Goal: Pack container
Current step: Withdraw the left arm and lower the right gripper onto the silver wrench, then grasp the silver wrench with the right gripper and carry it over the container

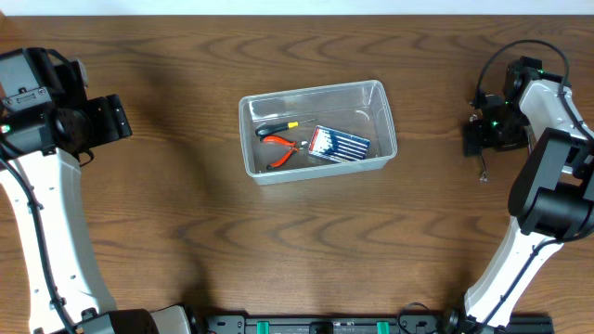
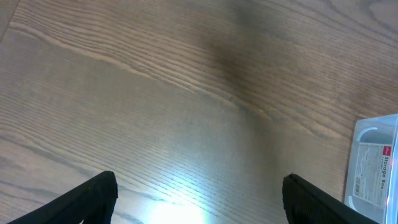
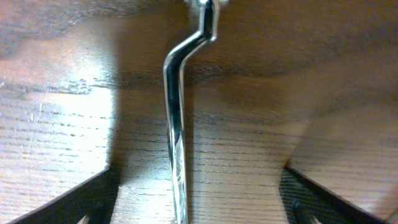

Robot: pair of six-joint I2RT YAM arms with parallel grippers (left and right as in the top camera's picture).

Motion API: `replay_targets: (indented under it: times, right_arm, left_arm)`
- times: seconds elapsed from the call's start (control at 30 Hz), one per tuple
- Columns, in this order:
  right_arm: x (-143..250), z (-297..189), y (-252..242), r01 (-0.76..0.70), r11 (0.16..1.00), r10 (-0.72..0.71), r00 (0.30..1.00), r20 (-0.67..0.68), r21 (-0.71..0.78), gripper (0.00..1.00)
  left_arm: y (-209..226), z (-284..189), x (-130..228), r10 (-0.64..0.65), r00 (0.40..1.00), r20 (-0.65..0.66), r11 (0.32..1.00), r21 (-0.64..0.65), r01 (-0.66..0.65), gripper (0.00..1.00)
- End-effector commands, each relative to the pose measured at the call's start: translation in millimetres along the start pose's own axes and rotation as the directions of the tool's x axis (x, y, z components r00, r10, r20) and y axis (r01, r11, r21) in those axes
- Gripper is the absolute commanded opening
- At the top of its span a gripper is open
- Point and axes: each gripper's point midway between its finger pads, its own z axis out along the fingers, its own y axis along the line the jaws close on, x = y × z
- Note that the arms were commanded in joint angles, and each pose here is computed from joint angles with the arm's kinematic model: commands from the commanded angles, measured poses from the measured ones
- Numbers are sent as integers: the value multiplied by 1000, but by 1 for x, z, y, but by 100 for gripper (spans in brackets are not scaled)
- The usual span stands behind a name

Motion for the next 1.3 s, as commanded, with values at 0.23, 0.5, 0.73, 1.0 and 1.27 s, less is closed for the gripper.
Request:
replay_targets:
  times: [0.23, 0.5, 0.73, 1.0, 1.27]
  right_arm:
    - [11, 30, 6, -25, 999, 22, 997, -73, -34, 29]
    - [11, 30, 6, -43, 999, 40, 996, -73, -33, 1]
    - [-2, 15, 14, -74, 996, 71, 996, -50, -48, 1]
    - [-87, -154, 79, 168, 985, -149, 942, 301, -40, 1]
    - [-100, -257, 247, 723, 645, -738, 506, 447, 246, 1]
  left_arm:
    - [0, -2, 0, 17, 1000, 1, 1000, 3, -17, 83]
    - [0, -2, 0, 17, 1000, 1, 1000, 3, -17, 83]
    - [0, -2, 0, 17, 1000, 1, 1000, 3, -17, 83]
    - [0, -2, -1, 17, 1000, 7, 1000, 3, -17, 83]
    - [0, -2, -1, 17, 1000, 7, 1000, 3, -17, 83]
